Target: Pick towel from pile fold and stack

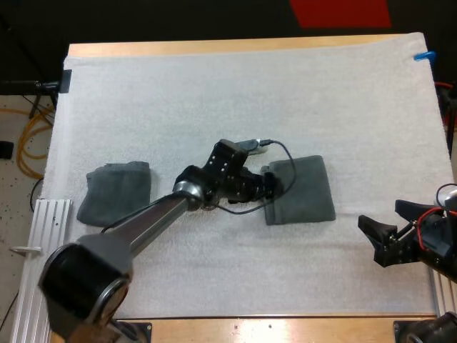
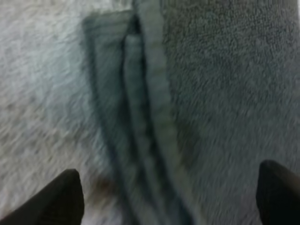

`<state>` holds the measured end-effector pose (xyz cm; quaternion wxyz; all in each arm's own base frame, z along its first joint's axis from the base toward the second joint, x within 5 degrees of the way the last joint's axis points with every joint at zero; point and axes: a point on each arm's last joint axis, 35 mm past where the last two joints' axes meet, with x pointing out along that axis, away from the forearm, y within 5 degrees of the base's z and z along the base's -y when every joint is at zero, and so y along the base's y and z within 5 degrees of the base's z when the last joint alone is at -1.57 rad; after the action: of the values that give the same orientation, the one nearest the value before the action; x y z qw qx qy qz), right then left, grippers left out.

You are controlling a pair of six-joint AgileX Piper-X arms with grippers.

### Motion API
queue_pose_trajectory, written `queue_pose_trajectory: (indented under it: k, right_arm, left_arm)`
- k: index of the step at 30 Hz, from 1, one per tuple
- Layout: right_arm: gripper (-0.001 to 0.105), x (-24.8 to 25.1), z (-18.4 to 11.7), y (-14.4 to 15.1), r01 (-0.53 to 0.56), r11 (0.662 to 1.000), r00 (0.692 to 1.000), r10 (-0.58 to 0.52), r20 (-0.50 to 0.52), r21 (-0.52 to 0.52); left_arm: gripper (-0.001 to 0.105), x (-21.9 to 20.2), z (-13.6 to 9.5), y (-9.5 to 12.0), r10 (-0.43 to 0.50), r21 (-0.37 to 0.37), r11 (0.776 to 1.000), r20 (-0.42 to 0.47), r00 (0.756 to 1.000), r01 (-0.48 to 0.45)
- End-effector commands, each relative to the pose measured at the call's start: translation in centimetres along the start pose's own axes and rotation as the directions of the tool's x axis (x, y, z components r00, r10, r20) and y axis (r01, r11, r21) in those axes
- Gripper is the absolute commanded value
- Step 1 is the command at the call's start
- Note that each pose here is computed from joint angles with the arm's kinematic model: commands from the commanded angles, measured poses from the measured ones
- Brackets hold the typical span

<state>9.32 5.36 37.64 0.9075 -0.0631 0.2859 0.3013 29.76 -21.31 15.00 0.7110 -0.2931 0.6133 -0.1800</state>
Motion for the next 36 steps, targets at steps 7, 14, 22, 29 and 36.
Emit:
queue_pose_trajectory:
  k: [7, 14, 22, 29, 36]
  right_arm:
    - [0.071, -0.1, 0.0, -0.2, 0.051, 0.999, 0.999, -0.051, 0.005, -0.012]
    - [0.071, -0.1, 0.0, -0.2, 0.061, 0.998, 0.998, -0.061, 0.007, -0.010]
    - [0.071, -0.1, 0.0, -0.3, 0.095, 0.995, 0.995, -0.095, 0.006, -0.010]
    - [0.071, -0.1, 0.0, -0.3, 0.095, 0.995, 0.995, -0.095, 0.006, -0.004]
    - [0.071, -0.1, 0.0, -0.3, 0.095, 0.995, 0.995, -0.095, 0.006, -0.004]
  left_arm:
    - [0.072, 1.8, 0.9, -0.5, -0.031, -0.073, 0.997, -0.063, 0.998, 0.026]
    - [0.072, 2.5, 0.8, -0.1, -0.005, -0.107, 0.994, -0.095, 0.995, -0.005]
    - [0.071, 3.5, -0.6, -1.1, 0.015, -0.069, 0.997, -0.125, 0.992, -0.024]
    - [0.057, 3.7, -0.8, -1.7, 0.002, -0.051, 0.999, -0.124, 0.992, -0.008]
    - [0.006, 3.7, -0.9, -1.7, 0.000, -0.024, 1.000, -0.131, 0.991, -0.003]
